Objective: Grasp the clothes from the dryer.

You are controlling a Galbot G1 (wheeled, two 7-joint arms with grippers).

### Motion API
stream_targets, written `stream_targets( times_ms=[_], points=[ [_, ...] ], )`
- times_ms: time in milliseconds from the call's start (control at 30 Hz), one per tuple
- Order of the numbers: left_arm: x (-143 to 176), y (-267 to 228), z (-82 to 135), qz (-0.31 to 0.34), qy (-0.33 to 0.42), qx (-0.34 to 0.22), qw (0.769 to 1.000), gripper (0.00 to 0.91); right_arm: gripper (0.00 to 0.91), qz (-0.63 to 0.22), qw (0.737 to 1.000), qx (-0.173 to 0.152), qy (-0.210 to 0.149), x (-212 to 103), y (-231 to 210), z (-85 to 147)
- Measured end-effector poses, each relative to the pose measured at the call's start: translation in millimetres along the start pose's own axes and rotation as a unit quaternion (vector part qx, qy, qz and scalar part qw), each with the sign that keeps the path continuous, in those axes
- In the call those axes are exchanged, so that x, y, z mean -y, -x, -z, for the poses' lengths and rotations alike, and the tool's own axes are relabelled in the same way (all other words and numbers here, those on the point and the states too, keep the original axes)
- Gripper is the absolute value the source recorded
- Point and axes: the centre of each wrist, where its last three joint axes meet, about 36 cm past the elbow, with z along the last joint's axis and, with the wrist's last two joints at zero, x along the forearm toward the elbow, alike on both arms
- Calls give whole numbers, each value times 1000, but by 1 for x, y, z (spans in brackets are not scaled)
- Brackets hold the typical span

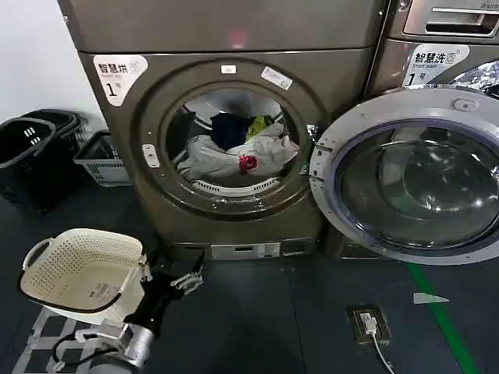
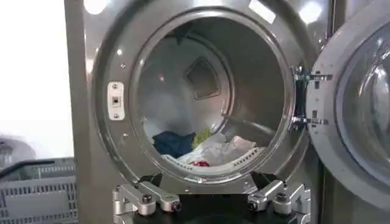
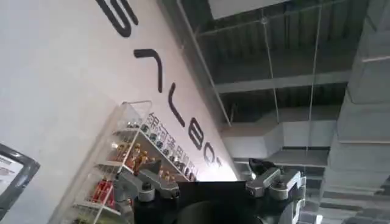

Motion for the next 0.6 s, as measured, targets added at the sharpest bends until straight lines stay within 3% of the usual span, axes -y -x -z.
stream_targets(
  times_ms=[600],
  points=[
    [11,0,0,-8,-3,-6,1000,907,907,15,1000,4,-13,2,-1,7]
  ],
)
